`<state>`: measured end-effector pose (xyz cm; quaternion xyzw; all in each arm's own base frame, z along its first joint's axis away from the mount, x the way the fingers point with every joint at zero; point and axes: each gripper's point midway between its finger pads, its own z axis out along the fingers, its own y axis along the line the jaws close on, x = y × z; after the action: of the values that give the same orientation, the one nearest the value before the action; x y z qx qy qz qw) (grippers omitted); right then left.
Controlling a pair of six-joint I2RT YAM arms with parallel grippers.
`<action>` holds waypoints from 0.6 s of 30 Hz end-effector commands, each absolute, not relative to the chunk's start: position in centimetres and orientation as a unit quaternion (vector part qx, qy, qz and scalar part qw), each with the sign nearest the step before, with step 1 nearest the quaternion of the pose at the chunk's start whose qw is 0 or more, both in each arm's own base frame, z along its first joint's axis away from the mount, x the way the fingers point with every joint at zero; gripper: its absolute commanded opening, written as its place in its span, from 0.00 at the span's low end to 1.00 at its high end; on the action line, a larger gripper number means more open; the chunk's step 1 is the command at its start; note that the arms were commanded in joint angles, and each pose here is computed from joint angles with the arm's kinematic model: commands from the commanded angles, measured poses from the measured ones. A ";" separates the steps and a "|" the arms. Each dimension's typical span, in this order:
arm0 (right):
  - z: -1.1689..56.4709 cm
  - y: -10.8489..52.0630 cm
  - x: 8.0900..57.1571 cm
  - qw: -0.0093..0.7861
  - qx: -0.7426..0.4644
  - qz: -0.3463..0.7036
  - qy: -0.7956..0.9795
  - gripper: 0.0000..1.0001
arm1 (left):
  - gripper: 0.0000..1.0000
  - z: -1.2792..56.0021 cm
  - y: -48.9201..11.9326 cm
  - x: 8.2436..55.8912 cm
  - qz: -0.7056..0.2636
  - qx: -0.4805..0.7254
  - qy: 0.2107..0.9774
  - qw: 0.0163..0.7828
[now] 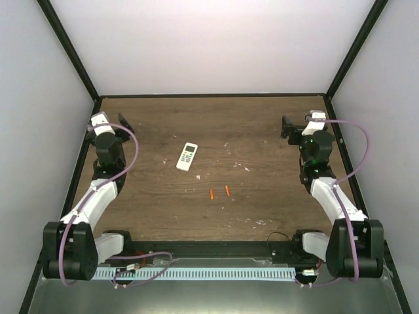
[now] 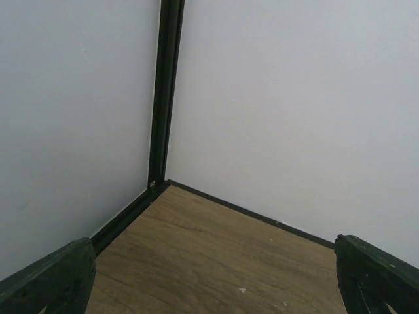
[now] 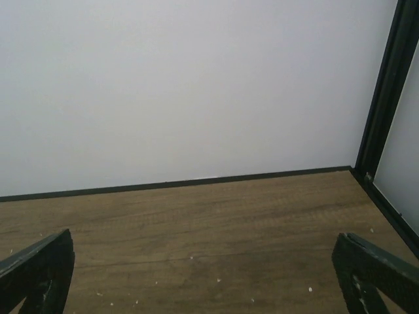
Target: Load the batteries into the remote control
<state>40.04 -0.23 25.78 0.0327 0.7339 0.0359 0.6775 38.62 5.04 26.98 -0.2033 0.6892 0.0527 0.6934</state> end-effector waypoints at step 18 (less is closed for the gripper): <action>26.2 -1.2 38.6 0.646 0.040 0.009 0.762 1.00 | 1.00 27.4 4.8 44.9 0.131 -0.113 0.787 0.592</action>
<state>38.60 -0.73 23.71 0.0400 0.7730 0.0189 0.6328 43.38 6.00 30.50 -0.1785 0.7273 0.1254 0.6507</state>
